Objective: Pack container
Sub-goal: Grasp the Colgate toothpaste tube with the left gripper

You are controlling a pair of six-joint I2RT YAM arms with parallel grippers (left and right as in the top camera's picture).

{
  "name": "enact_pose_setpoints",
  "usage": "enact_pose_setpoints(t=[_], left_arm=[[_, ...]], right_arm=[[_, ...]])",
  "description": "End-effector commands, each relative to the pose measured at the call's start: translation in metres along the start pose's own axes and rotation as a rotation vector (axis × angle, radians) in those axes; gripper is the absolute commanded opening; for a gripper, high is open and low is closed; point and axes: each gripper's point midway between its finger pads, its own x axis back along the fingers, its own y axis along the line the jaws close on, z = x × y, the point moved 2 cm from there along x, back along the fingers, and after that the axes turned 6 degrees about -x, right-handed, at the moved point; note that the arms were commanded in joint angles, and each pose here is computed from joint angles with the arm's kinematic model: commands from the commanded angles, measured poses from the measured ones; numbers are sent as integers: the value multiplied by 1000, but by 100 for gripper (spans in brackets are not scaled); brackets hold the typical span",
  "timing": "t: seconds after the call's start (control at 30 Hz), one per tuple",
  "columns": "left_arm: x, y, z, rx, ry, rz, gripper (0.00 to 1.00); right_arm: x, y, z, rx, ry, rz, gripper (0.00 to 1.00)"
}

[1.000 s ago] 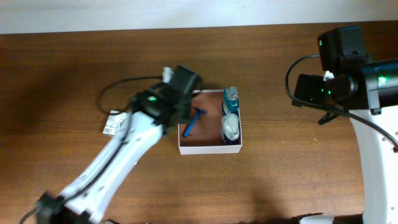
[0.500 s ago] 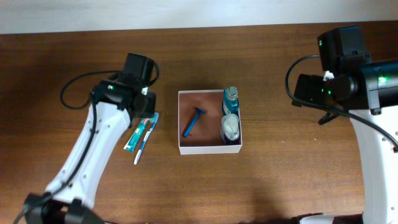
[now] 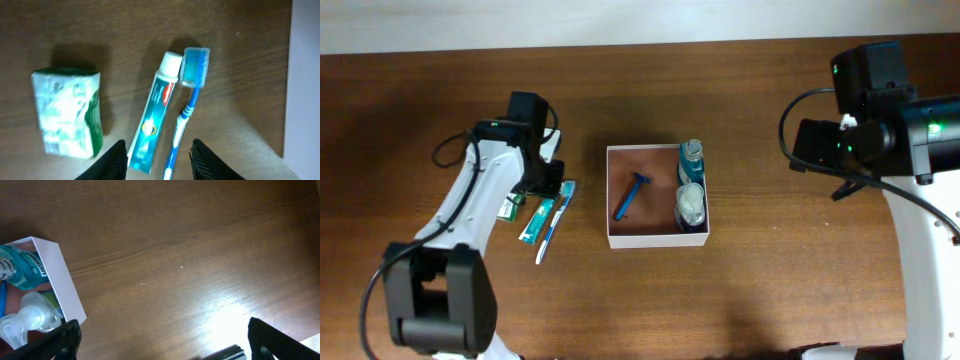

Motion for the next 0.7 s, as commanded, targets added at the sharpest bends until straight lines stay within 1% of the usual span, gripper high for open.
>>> enact_pose_setpoints(t=[0.0, 0.17, 0.37, 0.67], left_arm=[[-23, -10, 5, -49, 47, 69, 42], [-44, -11, 8, -49, 98, 78, 42], [-65, -12, 5, -62, 114, 81, 42], [-81, -11, 8, -70, 144, 76, 42]], right_arm=[[1, -4, -4, -12, -15, 13, 98], [1, -4, -4, -12, -15, 13, 98], [1, -4, -4, -12, -15, 13, 98], [1, -4, -4, -12, -15, 13, 98]])
